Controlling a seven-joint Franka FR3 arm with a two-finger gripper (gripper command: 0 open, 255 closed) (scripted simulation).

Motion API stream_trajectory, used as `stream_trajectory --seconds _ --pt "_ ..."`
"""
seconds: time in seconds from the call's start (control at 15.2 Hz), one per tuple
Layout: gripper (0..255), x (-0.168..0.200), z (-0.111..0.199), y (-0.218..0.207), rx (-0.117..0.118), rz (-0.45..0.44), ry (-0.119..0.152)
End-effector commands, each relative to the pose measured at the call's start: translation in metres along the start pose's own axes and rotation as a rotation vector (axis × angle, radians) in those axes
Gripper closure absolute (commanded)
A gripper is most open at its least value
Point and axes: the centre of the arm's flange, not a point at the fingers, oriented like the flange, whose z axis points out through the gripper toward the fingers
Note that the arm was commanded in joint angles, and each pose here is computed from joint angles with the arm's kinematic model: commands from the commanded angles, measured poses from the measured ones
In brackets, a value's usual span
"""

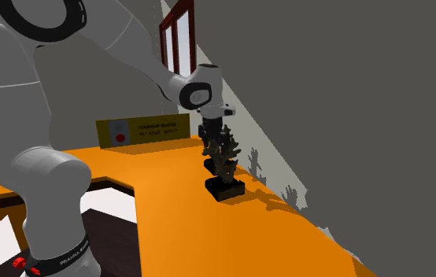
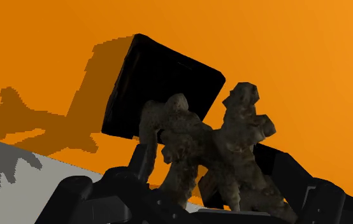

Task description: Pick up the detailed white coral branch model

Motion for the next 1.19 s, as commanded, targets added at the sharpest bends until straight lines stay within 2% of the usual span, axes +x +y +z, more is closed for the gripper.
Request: stream_trajectory --seconds 0.0,0.13,0.2,0.79,1.12 --pt "0 -0.003 0.012 0.002 0.0 0.0 0.001" --pt "0 -0.003 0.012 0.002 0.0 0.0 0.001" --pt "255 -0.003 0.012 0.002 0.0 0.0 0.001" --pt "255 -0.003 0.012 0.002 0.0 0.0 0.001" --pt "255 0.003 -0.013 -0.001 0.0 0.0 0.001"
